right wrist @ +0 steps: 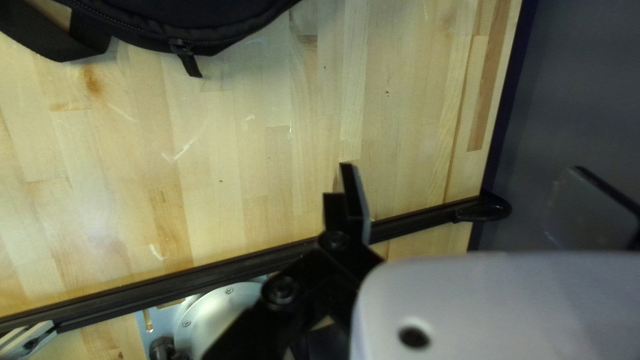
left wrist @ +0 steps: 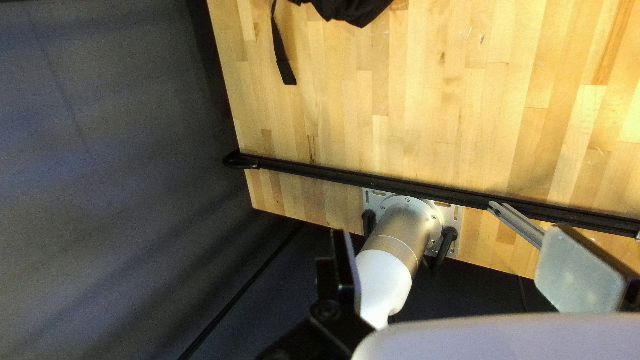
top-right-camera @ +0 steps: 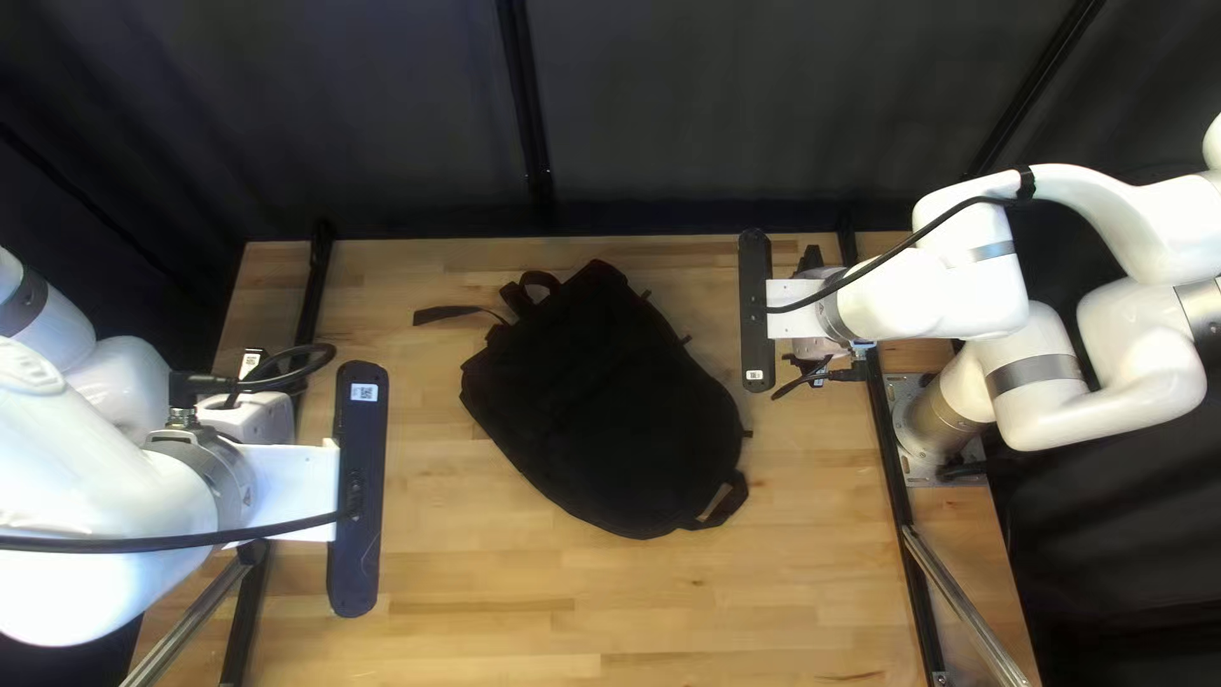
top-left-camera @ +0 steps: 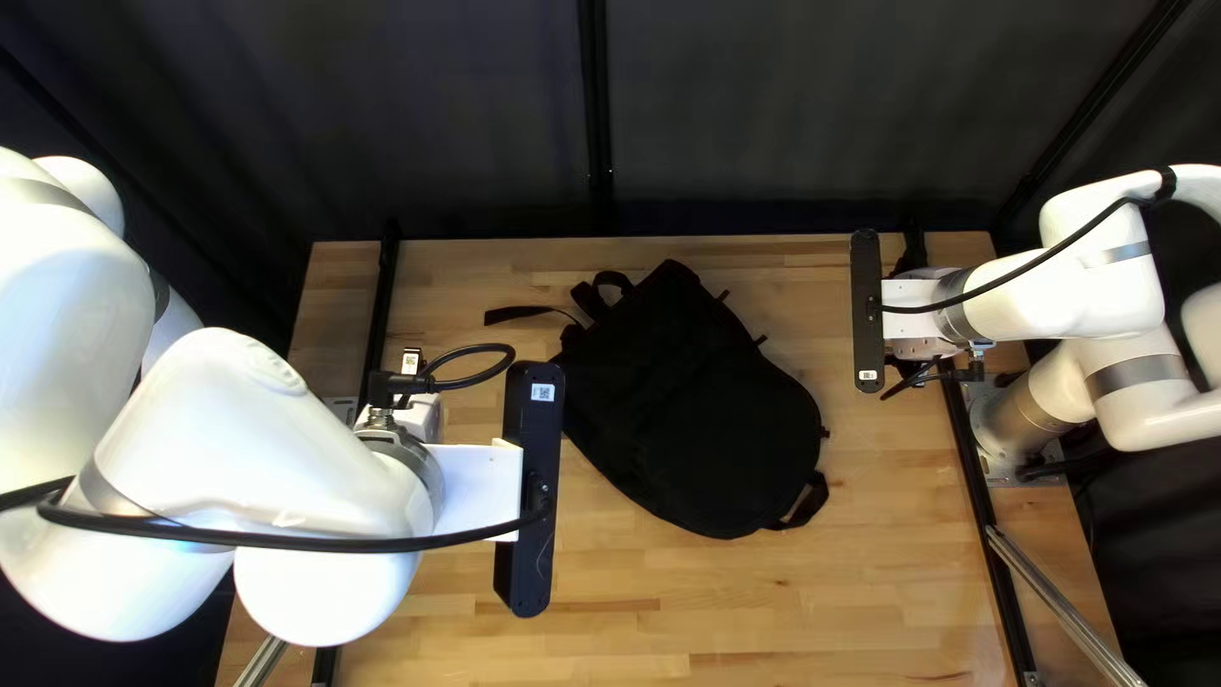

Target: Remove a lunch box from a kids backpack

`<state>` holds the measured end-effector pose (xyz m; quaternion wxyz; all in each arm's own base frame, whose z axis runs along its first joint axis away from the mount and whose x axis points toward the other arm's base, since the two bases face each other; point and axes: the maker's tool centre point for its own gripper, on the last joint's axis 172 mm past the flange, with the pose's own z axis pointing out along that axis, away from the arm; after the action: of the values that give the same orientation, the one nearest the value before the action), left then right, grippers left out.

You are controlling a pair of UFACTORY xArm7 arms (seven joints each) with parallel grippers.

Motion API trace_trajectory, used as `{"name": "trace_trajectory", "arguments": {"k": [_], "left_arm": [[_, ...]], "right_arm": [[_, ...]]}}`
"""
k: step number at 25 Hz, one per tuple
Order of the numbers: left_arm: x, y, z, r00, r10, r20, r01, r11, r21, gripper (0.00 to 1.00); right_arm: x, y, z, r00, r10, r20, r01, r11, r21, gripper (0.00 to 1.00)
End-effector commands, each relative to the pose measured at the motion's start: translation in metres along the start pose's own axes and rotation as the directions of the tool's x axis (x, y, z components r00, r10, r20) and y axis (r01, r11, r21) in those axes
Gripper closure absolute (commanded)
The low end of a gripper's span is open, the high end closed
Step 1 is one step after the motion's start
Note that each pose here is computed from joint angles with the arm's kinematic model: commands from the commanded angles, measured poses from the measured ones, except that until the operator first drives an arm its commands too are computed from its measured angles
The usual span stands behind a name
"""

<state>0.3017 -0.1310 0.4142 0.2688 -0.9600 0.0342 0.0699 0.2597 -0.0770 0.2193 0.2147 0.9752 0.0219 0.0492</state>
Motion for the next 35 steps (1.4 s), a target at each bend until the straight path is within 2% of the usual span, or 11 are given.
{"name": "trace_trajectory", "arguments": {"k": [1, 5, 7, 15, 20, 28, 29, 30, 31, 32, 35], "left_arm": [[0.0, 0.0, 0.0, 1.0, 0.0, 0.0, 0.0, 1.0, 0.0, 0.0], [0.0, 0.0, 0.0, 1.0, 0.0, 0.0, 0.0, 1.0, 0.0, 0.0], [0.0, 0.0, 0.0, 1.0, 0.0, 0.0, 0.0, 1.0, 0.0, 0.0], [0.0, 0.0, 0.0, 1.0, 0.0, 0.0, 0.0, 1.0, 0.0, 0.0], [0.0, 0.0, 0.0, 1.0, 0.0, 0.0, 0.0, 1.0, 0.0, 0.0], [0.0, 0.0, 0.0, 1.0, 0.0, 0.0, 0.0, 1.0, 0.0, 0.0], [0.0, 0.0, 0.0, 1.0, 0.0, 0.0, 0.0, 1.0, 0.0, 0.0], [0.0, 0.0, 0.0, 1.0, 0.0, 0.0, 0.0, 1.0, 0.0, 0.0], [0.0, 0.0, 0.0, 1.0, 0.0, 0.0, 0.0, 1.0, 0.0, 0.0], [0.0, 0.0, 0.0, 1.0, 0.0, 0.0, 0.0, 1.0, 0.0, 0.0], [0.0, 0.0, 0.0, 1.0, 0.0, 0.0, 0.0, 1.0, 0.0, 0.0]], "right_arm": [[0.0, 0.0, 0.0, 1.0, 0.0, 0.0, 0.0, 1.0, 0.0, 0.0], [0.0, 0.0, 0.0, 1.0, 0.0, 0.0, 0.0, 1.0, 0.0, 0.0], [0.015, -0.007, 0.012, 0.997, -0.069, -0.019, 0.069, 0.998, -0.015, 0.0], [0.128, -0.03, 0.071, 0.956, -0.245, -0.161, 0.247, 0.969, -0.006, 0.0], [0.186, -0.034, 0.089, 0.921, -0.314, -0.232, 0.321, 0.947, -0.005, 0.0], [0.241, -0.02, 0.097, 0.898, -0.347, -0.268, 0.37, 0.928, 0.036, 0.0], [0.242, -0.02, 0.098, 0.898, -0.347, -0.269, 0.371, 0.928, 0.042, 0.16], [0.243, -0.02, 0.101, 0.9, -0.345, -0.268, 0.372, 0.926, 0.057, 0.24], [0.243, -0.02, 0.102, 0.901, -0.343, -0.266, 0.372, 0.926, 0.069, 0.62], [0.243, -0.02, 0.104, 0.902, -0.34, -0.265, 0.371, 0.925, 0.077, 0.9], [0.241, -0.02, 0.106, 0.909, -0.328, -0.256, 0.365, 0.924, 0.114, 0.87]]}}
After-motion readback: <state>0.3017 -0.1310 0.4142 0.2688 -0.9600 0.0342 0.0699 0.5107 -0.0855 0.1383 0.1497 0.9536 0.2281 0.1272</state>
